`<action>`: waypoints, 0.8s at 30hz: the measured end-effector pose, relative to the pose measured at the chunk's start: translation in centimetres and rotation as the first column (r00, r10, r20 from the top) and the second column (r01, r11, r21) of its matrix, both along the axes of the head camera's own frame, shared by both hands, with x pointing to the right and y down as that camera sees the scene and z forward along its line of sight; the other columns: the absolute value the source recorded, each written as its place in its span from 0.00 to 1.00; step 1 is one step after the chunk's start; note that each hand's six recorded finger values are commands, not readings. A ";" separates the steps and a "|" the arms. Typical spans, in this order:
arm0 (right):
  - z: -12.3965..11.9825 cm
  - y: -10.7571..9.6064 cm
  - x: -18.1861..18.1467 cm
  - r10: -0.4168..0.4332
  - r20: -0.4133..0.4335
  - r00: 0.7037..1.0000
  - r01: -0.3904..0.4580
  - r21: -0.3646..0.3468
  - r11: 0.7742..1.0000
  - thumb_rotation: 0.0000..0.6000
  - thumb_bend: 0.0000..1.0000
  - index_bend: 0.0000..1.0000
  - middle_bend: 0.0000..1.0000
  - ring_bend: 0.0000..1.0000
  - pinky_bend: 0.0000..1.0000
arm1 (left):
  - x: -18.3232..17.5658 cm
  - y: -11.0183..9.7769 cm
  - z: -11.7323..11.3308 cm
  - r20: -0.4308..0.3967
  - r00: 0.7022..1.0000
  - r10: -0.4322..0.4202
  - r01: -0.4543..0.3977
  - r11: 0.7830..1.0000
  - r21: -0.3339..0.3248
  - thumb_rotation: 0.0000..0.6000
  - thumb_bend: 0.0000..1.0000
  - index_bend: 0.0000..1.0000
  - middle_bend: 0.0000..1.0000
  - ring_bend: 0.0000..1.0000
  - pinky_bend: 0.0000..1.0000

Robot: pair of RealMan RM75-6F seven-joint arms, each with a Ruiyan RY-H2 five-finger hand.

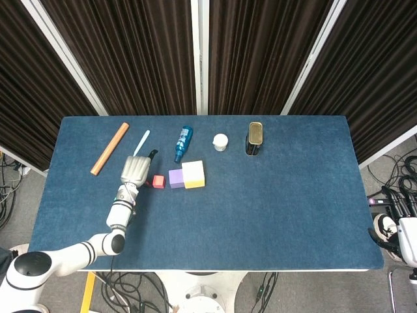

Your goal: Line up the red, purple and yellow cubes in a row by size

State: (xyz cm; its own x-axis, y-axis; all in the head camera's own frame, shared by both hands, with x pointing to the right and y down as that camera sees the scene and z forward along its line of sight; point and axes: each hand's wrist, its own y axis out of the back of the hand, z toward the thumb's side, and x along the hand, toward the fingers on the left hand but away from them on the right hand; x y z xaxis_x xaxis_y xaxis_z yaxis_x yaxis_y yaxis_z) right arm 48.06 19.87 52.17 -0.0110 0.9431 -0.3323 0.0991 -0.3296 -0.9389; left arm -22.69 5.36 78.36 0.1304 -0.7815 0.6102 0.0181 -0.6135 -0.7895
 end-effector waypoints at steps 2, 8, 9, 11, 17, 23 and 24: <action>-0.1 0.0 0.0 0.000 -0.001 1.000 0.000 0.002 1.000 1.00 0.13 0.05 0.12 0.01 0.13 | 0.3 0.0 0.0 -0.006 1.000 -0.003 0.003 1.000 -0.004 1.00 0.11 0.19 0.92 0.93 1.00; -0.1 0.0 0.2 0.004 -0.002 1.000 -0.004 0.003 1.000 1.00 0.13 0.05 0.12 0.01 0.13 | 0.9 0.2 -0.1 -0.017 1.000 -0.006 0.006 1.000 -0.008 1.00 0.11 0.19 0.92 0.93 1.00; -0.1 0.0 0.2 0.005 -0.002 1.000 -0.004 0.003 1.000 1.00 0.13 0.05 0.12 0.01 0.13 | 0.9 0.2 -0.1 -0.018 1.000 -0.007 0.006 1.000 -0.009 1.00 0.11 0.19 0.92 0.93 1.00; -0.1 0.0 0.2 0.005 -0.001 1.000 -0.005 0.003 1.000 1.00 0.13 0.05 0.12 0.01 0.13 | 1.0 0.3 0.0 -0.018 1.000 -0.006 0.006 1.000 -0.012 1.00 0.11 0.19 0.92 0.93 1.00; -0.1 0.1 0.4 0.008 -0.001 1.000 -0.008 0.003 1.000 1.00 0.13 0.05 0.12 0.01 0.13 | 1.2 0.2 0.0 -0.015 1.000 -0.004 0.004 1.000 -0.009 1.00 0.11 0.19 0.92 0.93 1.00; -0.1 0.0 0.5 0.012 -0.002 1.000 -0.012 0.003 1.000 1.00 0.13 0.05 0.12 0.01 0.13 | 1.4 0.1 0.1 -0.012 1.000 0.002 -0.002 1.000 -0.009 1.00 0.11 0.19 0.92 0.93 1.00; -0.1 0.0 0.5 0.012 -0.002 1.000 -0.012 0.002 1.000 1.00 0.13 0.05 0.12 0.01 0.13 | 1.4 0.0 0.1 -0.012 1.000 0.002 -0.002 1.000 -0.009 1.00 0.11 0.19 0.92 0.93 1.00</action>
